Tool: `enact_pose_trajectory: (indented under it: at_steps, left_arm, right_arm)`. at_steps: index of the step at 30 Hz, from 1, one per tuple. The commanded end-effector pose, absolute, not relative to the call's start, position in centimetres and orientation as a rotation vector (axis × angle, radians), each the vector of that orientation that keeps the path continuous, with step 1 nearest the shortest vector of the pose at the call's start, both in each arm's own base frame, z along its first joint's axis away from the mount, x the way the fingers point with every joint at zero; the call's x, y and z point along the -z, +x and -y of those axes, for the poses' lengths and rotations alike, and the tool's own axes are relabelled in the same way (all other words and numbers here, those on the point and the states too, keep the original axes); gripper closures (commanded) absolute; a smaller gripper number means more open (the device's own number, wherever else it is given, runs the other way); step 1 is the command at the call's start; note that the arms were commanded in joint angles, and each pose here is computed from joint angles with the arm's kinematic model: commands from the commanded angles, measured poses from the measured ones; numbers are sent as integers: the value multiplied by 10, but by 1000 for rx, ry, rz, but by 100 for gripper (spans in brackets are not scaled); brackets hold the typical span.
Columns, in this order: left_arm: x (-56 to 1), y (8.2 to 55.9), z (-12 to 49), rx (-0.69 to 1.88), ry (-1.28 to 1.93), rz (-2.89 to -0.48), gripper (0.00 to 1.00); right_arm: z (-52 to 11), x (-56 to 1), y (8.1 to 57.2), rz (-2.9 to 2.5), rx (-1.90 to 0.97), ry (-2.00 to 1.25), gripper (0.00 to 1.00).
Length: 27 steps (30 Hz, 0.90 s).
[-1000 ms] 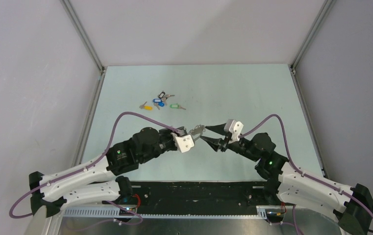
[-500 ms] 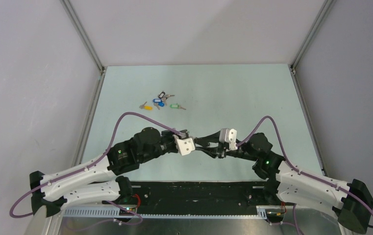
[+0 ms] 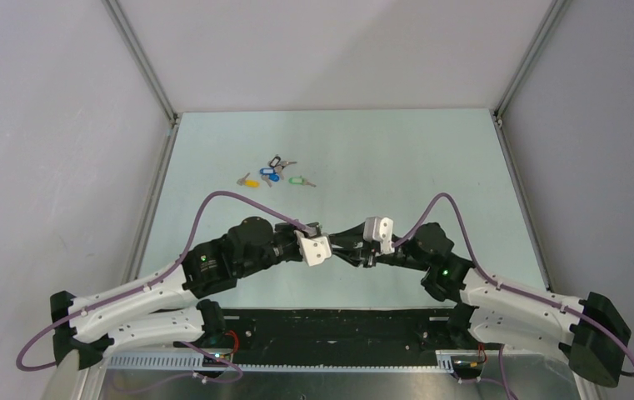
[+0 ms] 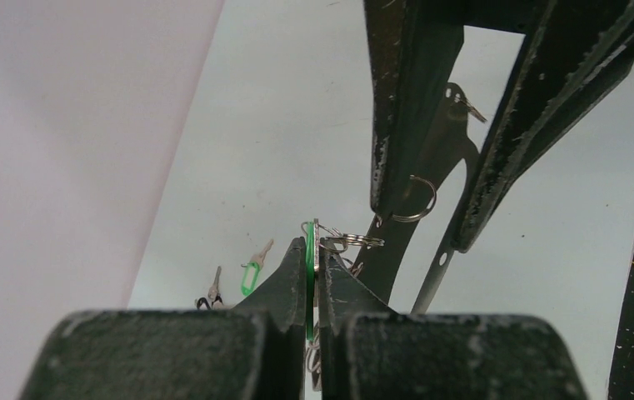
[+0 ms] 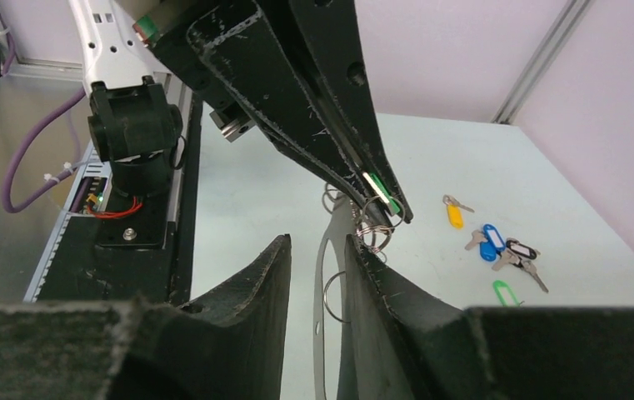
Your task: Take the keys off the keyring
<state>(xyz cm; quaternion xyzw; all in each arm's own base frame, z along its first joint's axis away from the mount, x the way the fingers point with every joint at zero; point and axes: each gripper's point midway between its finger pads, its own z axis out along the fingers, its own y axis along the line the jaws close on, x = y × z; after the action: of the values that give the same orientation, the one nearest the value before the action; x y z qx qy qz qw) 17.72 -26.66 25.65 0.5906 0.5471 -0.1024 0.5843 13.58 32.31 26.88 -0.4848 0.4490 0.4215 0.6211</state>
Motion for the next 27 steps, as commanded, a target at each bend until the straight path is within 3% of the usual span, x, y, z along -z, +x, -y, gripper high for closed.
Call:
enact_pose_trajectory:
  at_steps: [1, 27]
  left_arm:
    - [-270, 175, 271, 255, 1366, -1230, 100]
    - [-279, 167, 268, 298, 1360, -1199, 100]
  right_arm:
    - [-328, -300, 144, -972, -936, -1062, 66]
    - [-341, -285, 163, -1057, -902, -1060, 76]
